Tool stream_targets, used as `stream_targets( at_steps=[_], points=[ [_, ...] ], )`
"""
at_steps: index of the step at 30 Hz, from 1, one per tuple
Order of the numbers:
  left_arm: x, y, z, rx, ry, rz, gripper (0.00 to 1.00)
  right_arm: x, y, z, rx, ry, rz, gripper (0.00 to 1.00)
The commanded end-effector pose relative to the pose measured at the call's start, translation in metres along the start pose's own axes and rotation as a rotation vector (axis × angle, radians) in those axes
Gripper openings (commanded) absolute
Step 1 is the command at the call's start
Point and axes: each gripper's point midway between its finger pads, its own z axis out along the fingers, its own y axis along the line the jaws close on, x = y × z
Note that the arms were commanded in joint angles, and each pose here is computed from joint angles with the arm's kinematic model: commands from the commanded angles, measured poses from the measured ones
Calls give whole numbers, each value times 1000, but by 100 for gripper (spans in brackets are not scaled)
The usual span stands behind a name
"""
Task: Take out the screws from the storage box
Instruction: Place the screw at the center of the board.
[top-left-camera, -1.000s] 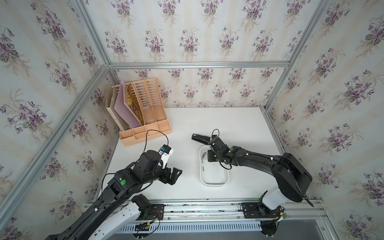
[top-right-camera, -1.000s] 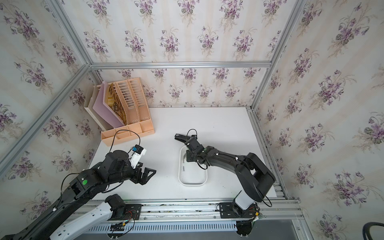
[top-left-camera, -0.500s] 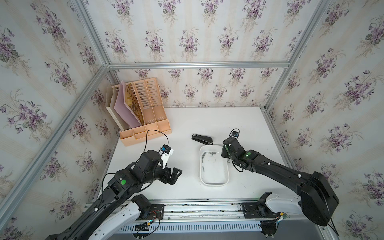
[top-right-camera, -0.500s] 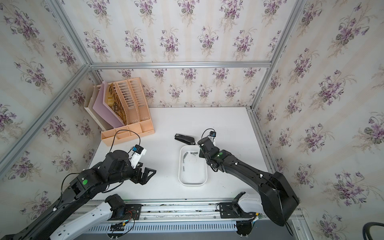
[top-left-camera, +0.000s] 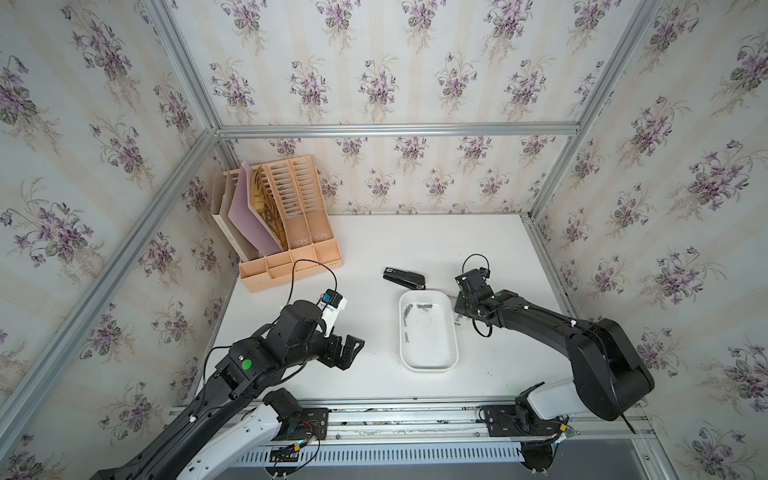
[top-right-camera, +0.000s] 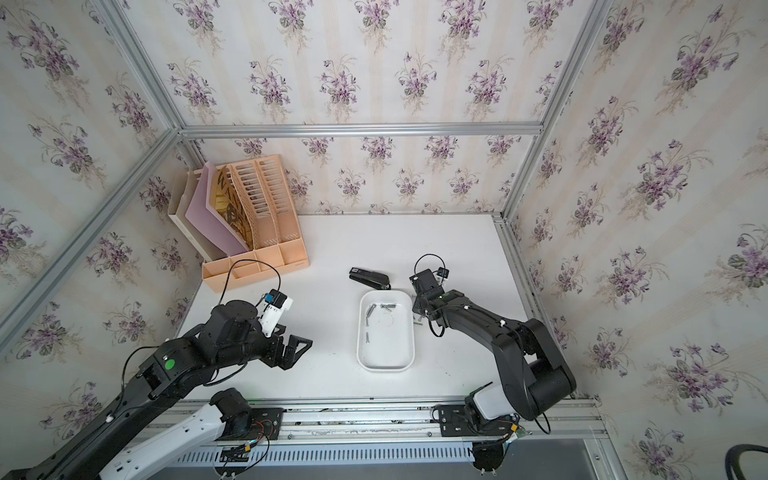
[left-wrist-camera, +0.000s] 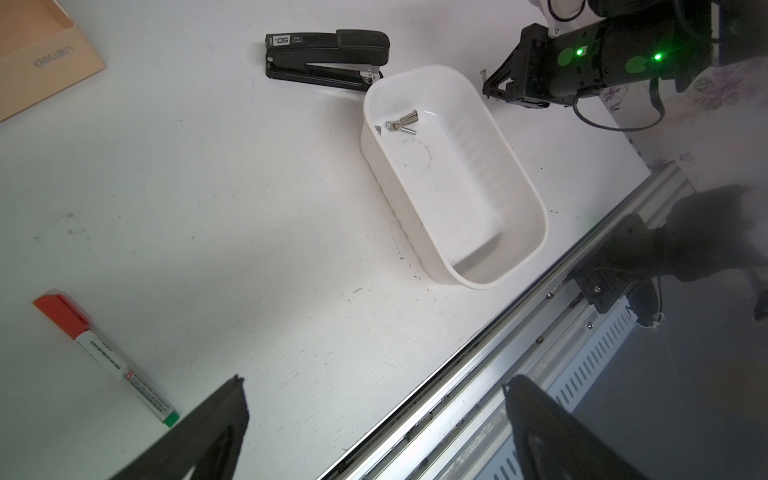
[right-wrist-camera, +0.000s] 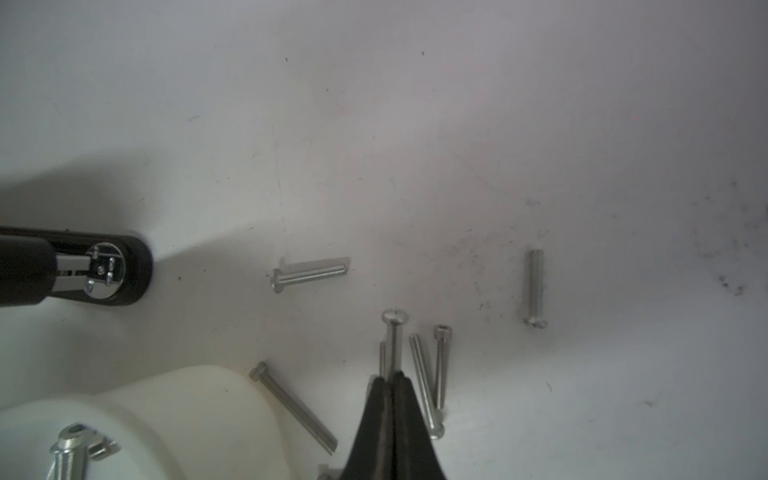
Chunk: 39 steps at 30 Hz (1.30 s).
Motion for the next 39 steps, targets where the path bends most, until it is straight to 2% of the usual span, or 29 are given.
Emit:
stream_targets(
  at_steps=[1,12,25,27,32,39],
  points=[
    [-3,-1,-1,6,-13,-1,99,5,0,5,-2,39,9,0],
    [-3,-2,-1,6,-12,-1,99,10,-3,12,15,74,7,0],
    [-3,-2,-1,7,-13,-2,99,9,-3,12,8,73,6,21],
    [-3,-2,-1,7,-13,-2,99,10,-3,11,5,72,7,22],
    [-3,-2,-1,7,-16,-1,99,3,9,-2,-90,31,7,19],
    [-3,-2,-1,7,-14,-2,99,-17,30,-50,-248,-132,-18,20]
  ],
)
